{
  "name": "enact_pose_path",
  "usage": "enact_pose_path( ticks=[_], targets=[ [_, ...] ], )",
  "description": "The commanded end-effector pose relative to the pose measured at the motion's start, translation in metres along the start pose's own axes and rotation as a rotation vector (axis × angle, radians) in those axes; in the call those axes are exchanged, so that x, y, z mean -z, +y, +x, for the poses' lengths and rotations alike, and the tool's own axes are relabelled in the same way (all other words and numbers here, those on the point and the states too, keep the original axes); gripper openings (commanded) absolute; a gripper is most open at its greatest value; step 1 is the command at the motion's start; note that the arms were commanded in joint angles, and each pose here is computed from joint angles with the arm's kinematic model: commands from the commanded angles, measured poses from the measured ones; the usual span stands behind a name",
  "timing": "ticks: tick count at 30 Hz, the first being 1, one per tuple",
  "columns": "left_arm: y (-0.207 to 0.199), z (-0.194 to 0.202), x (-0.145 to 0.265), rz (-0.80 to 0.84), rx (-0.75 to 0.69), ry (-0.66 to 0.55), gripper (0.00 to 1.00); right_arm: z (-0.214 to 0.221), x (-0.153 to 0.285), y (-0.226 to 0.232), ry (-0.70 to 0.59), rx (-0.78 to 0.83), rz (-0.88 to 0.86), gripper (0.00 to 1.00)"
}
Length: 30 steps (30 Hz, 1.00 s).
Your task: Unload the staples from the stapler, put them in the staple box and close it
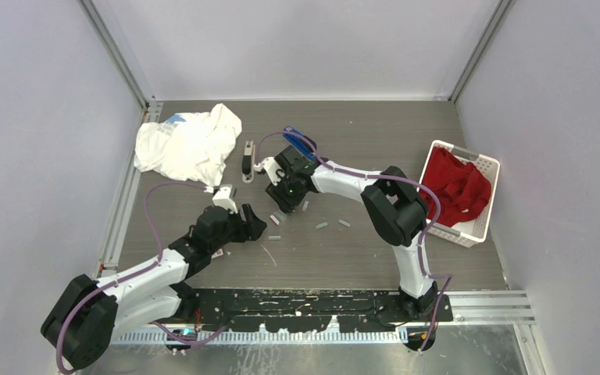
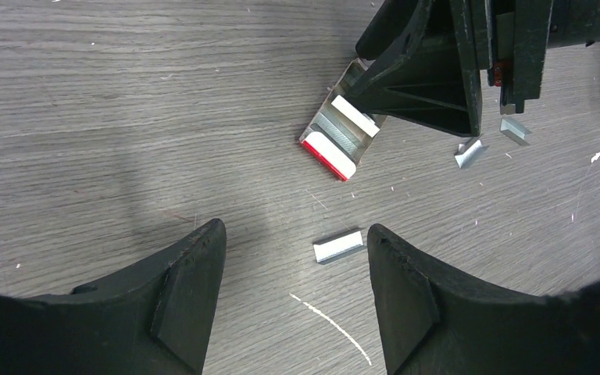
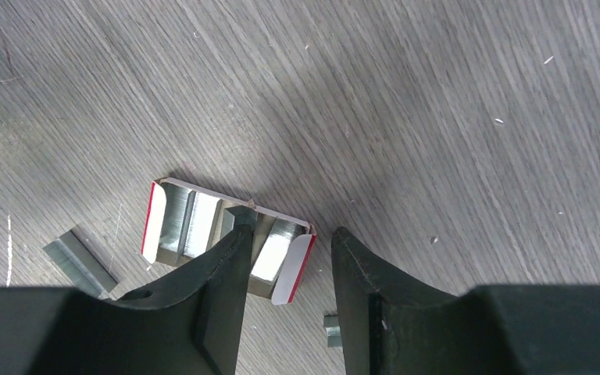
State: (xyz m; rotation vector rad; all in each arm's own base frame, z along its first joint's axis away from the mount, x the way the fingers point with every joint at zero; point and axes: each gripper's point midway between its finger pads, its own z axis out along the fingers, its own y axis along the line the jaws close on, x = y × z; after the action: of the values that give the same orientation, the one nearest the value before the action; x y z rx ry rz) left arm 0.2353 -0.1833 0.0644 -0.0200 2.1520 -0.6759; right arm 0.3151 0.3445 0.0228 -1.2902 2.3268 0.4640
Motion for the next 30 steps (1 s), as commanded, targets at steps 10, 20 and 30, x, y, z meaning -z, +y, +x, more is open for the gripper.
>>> enact_pose_path(
  ticks=[10, 20, 30],
  targets=[
    [-0.003, -0.014, 0.002, 0.004, -0.01, -0.051, 0.67, -0.022, 0.018, 0.003, -0.063, 0.039, 0.001, 0.49],
    [-0.004, -0.015, 0.003, 0.006, -0.008, -0.053, 0.67, -0.026, 0.025, 0.007, -0.081, 0.038, -0.014, 0.52],
    [-0.004, -0.015, 0.004, 0.008, -0.007, -0.055, 0.67, -0.02, 0.021, 0.002, -0.06, 0.037, 0.009, 0.53]
  ],
)
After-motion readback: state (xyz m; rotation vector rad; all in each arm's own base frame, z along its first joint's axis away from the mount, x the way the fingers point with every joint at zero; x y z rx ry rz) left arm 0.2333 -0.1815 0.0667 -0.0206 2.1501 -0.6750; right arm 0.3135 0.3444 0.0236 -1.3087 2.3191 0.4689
